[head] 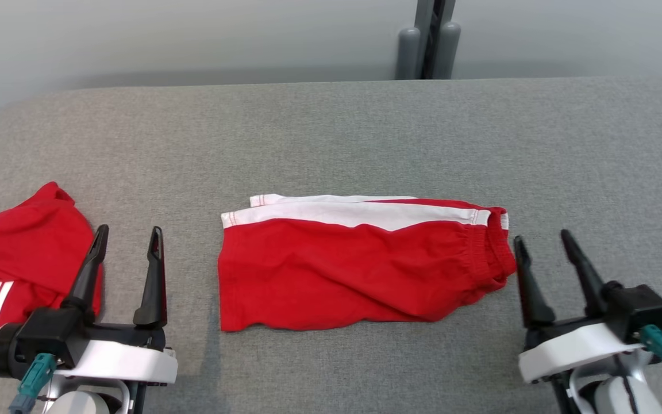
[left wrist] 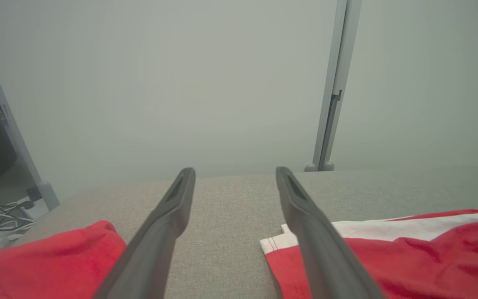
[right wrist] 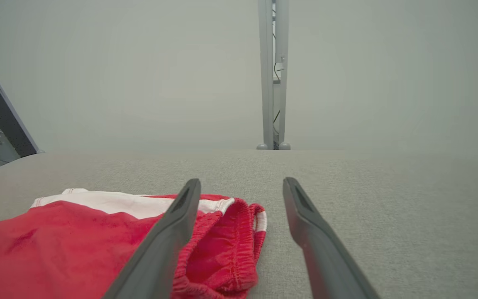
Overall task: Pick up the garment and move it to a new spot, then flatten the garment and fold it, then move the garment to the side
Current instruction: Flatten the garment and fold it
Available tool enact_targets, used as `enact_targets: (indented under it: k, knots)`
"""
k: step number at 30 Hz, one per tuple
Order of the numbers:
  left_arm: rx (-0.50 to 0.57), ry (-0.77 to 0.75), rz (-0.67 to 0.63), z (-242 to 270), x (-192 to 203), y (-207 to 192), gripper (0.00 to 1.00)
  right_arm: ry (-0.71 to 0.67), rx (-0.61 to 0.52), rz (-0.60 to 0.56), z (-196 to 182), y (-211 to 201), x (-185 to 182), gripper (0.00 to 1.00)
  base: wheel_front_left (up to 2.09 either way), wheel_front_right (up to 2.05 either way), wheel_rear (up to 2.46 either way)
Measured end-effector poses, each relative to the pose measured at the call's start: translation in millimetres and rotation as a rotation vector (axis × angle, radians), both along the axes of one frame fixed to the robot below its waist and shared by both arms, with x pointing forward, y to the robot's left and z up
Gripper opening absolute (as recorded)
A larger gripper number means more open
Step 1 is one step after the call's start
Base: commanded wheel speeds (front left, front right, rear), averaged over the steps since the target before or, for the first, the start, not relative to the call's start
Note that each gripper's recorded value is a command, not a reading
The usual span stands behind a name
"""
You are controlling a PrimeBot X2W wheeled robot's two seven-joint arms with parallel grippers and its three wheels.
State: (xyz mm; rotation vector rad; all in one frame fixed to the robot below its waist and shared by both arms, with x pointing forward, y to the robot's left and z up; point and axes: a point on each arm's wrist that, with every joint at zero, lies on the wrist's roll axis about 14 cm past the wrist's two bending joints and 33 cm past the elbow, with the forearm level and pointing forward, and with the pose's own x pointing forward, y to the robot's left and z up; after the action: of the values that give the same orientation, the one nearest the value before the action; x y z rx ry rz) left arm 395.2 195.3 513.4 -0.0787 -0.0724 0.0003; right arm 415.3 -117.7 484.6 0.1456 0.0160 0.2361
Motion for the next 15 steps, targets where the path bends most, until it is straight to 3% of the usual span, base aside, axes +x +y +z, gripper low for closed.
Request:
enact_targets:
  k: [7,15]
  knots:
    - [-0.012,0.018,0.009,-5.5,-4.4,0.9,1.00,0.144,0.022,0.105,-37.2,36.1,-6.0,1.00,0.00,0.00,0.00]
    - [-0.029,0.052,-0.003,-16.7,-6.0,-3.7,1.00,0.275,0.018,0.069,-74.7,25.2,-2.9,1.00,0.00,0.00,0.00]
